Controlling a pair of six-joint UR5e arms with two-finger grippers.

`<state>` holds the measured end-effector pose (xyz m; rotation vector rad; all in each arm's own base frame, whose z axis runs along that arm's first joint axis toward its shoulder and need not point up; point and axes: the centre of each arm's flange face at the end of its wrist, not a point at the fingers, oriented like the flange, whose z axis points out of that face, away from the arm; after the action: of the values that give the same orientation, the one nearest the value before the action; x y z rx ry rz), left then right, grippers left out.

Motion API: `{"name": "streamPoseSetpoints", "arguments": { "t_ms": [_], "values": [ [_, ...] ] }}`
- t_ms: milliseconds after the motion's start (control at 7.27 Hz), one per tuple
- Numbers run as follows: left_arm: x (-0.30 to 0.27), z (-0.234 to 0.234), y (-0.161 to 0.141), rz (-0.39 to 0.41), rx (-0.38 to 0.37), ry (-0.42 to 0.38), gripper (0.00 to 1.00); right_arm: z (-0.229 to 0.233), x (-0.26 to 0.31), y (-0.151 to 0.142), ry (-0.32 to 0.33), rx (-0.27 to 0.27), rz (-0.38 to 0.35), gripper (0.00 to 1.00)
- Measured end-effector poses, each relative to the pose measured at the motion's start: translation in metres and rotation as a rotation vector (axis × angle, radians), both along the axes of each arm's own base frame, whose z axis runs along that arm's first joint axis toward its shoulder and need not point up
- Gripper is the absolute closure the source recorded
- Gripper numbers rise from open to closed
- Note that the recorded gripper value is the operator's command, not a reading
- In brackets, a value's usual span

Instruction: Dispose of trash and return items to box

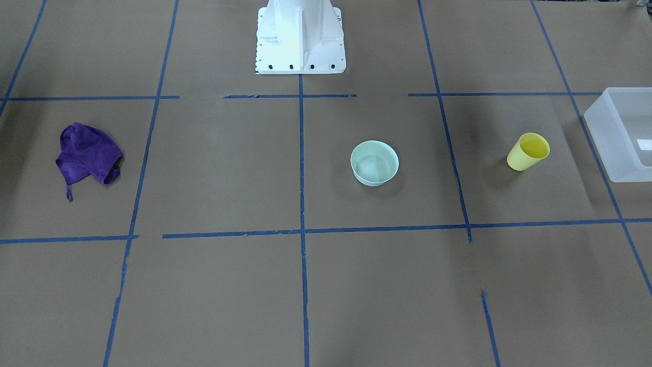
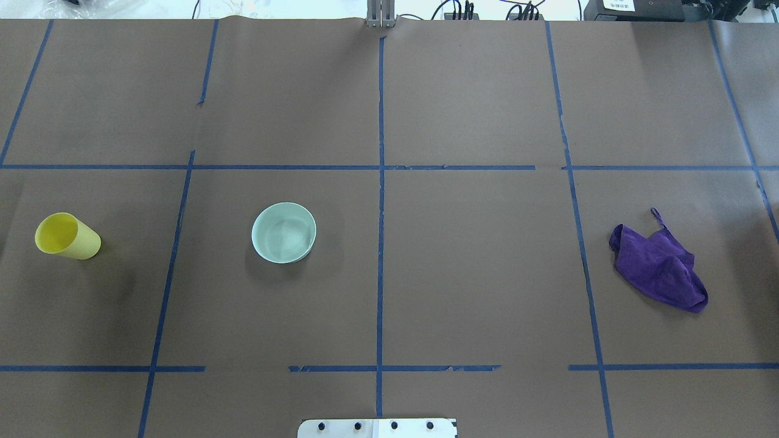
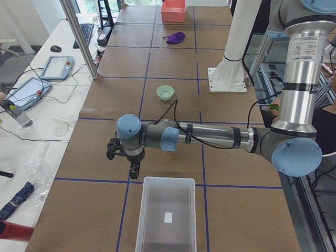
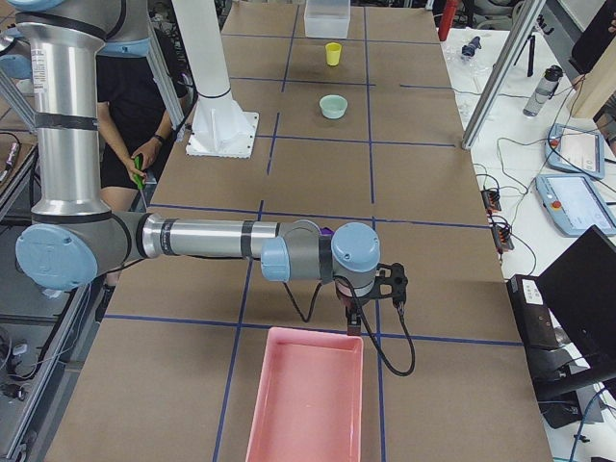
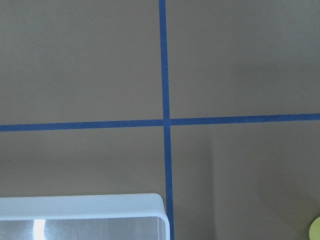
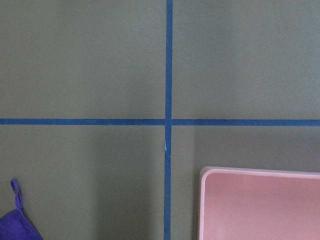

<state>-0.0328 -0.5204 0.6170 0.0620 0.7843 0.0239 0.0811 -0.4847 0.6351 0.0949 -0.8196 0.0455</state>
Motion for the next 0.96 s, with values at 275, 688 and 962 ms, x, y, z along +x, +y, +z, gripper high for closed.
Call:
{"name": "streamPoseSetpoints", "arguments": {
  "t_ms": [275, 688, 962],
  "values": [
    [0.000, -0.023, -0.002, 0.000, 0.044, 0.003, 0.00, 0.000, 0.000, 0.000, 0.001, 0.000, 0.000, 0.00],
    [0.040, -0.068, 0.003, 0.019, 0.081, 0.053, 0.00, -0.003, 0.000, 0.000, -0.002, 0.006, 0.004, 0.00],
    [0.093, -0.061, 0.039, -0.002, 0.078, 0.116, 0.00, -0.007, 0.000, -0.001, -0.004, 0.012, 0.008, 0.00]
  ]
}}
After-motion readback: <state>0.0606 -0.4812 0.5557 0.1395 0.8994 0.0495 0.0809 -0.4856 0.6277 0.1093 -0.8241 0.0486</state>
